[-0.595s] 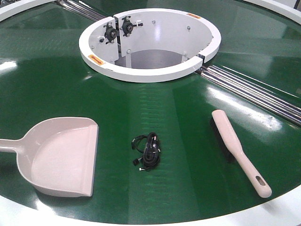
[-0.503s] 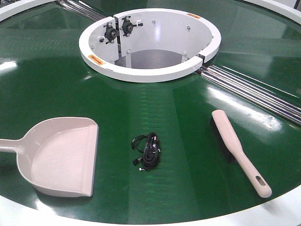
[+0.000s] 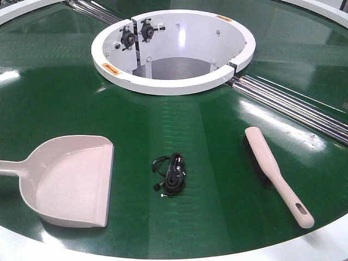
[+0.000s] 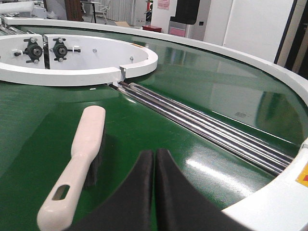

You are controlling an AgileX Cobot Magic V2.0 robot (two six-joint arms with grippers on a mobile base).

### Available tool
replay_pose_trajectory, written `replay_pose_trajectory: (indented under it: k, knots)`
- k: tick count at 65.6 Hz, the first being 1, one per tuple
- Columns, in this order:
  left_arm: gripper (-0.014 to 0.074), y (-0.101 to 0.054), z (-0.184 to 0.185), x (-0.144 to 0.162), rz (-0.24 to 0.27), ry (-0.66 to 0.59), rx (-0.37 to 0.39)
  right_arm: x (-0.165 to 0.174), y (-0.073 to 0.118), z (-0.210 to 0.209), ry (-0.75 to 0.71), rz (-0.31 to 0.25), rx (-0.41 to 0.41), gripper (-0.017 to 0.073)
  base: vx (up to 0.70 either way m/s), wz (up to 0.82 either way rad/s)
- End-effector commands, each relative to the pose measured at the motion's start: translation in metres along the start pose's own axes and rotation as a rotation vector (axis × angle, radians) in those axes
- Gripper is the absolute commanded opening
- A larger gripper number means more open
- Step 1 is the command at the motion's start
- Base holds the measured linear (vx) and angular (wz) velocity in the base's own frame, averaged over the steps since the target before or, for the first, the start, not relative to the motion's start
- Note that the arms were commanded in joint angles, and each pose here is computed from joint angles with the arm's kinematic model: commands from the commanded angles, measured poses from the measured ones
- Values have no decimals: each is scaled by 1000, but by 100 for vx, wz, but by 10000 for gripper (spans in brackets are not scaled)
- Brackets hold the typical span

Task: Clean and inspect green conveyor with broom and dustpan

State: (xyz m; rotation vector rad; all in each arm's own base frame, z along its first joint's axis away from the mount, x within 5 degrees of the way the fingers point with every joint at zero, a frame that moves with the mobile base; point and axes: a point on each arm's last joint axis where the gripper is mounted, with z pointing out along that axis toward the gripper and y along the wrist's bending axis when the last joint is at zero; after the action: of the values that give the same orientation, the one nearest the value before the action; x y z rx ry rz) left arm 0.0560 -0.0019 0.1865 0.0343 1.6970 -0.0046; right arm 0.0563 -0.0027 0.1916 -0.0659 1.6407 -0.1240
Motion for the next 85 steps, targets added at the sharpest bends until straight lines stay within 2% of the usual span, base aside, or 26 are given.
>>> replay_pose_trajectory:
  k: [1, 19, 33, 42, 48, 51, 56, 60, 65, 72, 77, 85]
  knots:
    - [-6, 1, 0, -1, -13, -66, -7, -1, 0, 0, -65, -11, 11, -3, 0, 0]
    - [-6, 1, 0, -2, -13, -73, -8, -2, 0, 0, -70, -11, 11, -3, 0, 0]
    - [-6, 1, -1, -8, -20, -137, -14, -4, 0, 0, -96, -11, 16, -3, 0, 0]
    - [-6, 2, -3, -17, -22, -245, -25, -12, -1, -1, -176, 2, 18, -3, 0, 0]
    - [-6, 4, -7, -32, -26, -392, -40, -19, -1, -3, -256, 2, 22, -3, 0, 0]
    - [-6, 5, -11, -41, -71, -486, -42, -24, -1, -4, -305, 1, 24, -3, 0, 0]
    - [-6, 8, -21, -58, -178, -639, -34, -35, -3, -7, -365, 2, 29, -3, 0, 0]
    - [-6, 8, -29, -76, -215, -708, -19, -52, -5, -13, -410, 0, 35, -3, 0, 0]
    - [-6, 7, -38, -99, -197, -715, -6, -78, -8, -23, -487, -1, 45, -3, 0, 0]
    - [-6, 4, -53, -142, -112, -663, 1, -121, -13, -42, -569, 4, 58, -3, 0, 0]
    - [-6, 4, -56, -167, -79, -577, -4, -147, -17, -49, -536, 11, 61, -3, 0, 0]
    - [-5, 4, -55, -214, -77, -451, -2, -185, -23, -49, -463, 12, 63, -3, 0, 0]
